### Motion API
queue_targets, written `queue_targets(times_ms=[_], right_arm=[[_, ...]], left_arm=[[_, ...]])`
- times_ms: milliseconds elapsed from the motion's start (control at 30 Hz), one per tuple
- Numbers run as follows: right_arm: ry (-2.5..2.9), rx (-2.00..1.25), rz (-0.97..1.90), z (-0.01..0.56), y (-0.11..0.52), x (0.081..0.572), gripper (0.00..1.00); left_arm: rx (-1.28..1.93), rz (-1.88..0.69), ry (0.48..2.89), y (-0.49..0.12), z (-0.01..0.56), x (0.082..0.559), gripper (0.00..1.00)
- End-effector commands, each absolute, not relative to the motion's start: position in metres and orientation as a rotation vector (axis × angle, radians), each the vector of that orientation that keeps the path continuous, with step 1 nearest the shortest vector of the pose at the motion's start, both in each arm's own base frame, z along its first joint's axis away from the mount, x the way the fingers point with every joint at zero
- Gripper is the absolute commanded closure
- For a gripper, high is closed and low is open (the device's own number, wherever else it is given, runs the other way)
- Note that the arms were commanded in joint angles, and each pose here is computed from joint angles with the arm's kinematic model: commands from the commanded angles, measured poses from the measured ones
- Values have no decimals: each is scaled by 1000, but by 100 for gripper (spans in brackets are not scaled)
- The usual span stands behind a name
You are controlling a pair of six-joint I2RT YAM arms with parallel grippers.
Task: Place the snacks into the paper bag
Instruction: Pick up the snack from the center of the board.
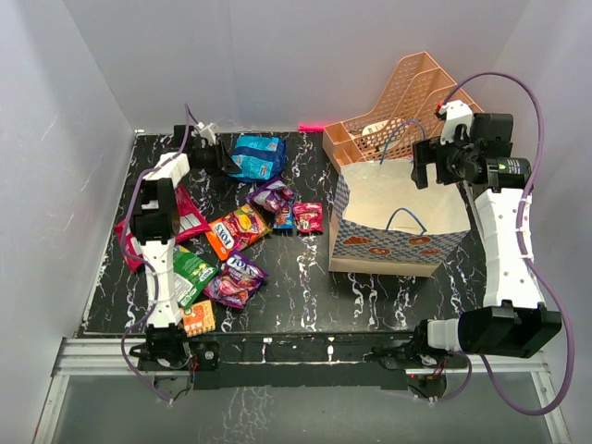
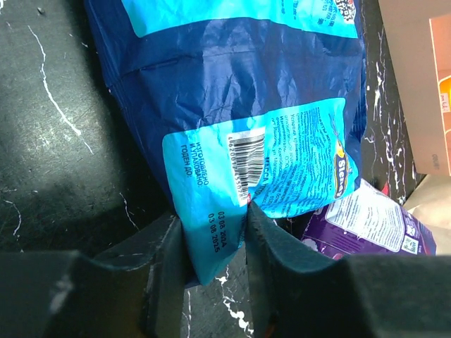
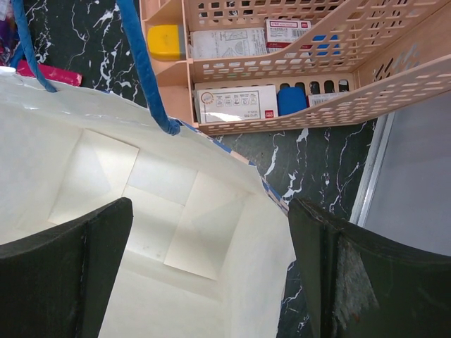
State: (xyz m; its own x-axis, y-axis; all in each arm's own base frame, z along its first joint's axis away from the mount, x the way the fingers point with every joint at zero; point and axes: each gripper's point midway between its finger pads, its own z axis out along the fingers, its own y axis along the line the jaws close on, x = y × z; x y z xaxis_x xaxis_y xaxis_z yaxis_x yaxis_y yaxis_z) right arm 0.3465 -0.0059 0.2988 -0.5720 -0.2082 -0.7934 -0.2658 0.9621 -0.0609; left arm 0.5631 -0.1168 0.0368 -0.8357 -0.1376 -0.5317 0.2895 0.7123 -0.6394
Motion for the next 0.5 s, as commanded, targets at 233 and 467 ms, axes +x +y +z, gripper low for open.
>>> queue_targets(times_ms=[233,467], right_arm=[[1942,-385,-39,373,-10,352,3],[1855,-428,59,398,10,355,3]], left_arm=[[318,-899,2266,-113,121,559,100],[421,-768,2142,-106,200,548,100]])
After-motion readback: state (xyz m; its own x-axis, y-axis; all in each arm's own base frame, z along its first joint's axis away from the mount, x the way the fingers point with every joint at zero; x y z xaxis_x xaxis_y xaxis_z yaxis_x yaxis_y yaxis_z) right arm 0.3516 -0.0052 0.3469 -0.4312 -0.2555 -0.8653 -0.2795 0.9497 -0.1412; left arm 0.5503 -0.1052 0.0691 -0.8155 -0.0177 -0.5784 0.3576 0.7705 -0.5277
